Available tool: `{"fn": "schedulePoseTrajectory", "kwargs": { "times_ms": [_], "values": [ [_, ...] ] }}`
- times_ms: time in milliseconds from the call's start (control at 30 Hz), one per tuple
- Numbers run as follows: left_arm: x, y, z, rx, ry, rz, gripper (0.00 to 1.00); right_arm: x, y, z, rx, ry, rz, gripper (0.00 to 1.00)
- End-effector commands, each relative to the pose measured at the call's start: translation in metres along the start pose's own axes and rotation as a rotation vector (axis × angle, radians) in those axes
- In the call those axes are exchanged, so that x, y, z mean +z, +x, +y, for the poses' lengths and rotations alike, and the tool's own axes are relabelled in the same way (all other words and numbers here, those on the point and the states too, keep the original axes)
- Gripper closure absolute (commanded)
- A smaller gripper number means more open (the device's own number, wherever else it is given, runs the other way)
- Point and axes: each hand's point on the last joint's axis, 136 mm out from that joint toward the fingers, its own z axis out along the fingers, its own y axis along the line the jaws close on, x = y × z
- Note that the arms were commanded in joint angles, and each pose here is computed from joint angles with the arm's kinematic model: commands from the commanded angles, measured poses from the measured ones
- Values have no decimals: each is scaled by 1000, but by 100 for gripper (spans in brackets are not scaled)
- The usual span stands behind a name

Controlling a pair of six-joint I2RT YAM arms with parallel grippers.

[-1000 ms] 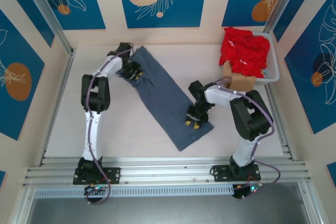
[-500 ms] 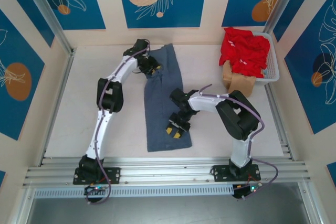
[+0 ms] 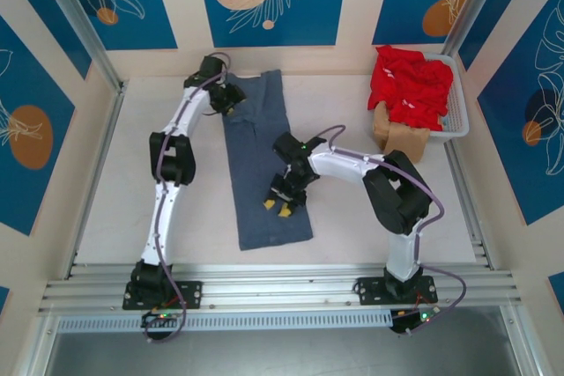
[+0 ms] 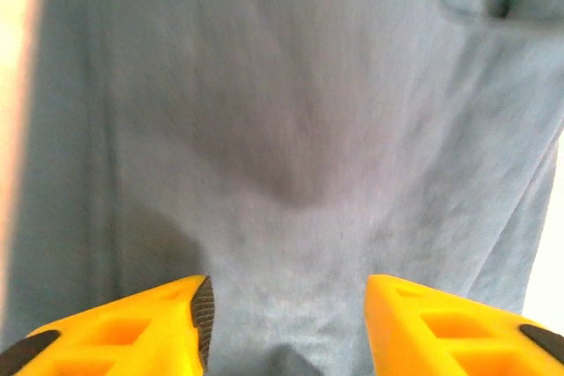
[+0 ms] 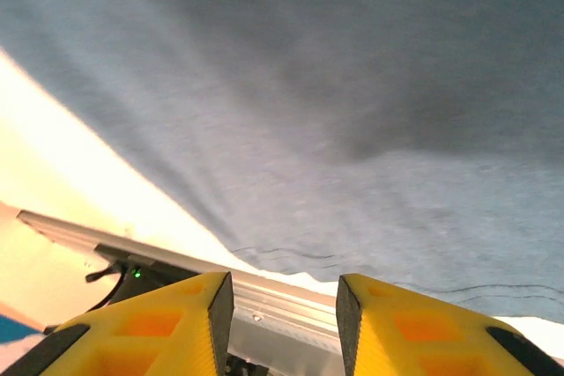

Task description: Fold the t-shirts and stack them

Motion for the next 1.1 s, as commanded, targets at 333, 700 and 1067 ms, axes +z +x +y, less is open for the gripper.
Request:
{"fn": "schedulePoseTrajectory", "kwargs": {
  "times_ms": [333,700,1067],
  "values": [
    [-129,120,-14,-47,-54,184,48,-82,-32,-63,-93,-147,-210,59],
    [-213,386,122,-273,-211,623,51,-56,-12,-101,-71,-136,-54,58],
    [-198,440,129,-249,-238,699,57,-24,10,-109,-100,-79,113,56]
  ]
}}
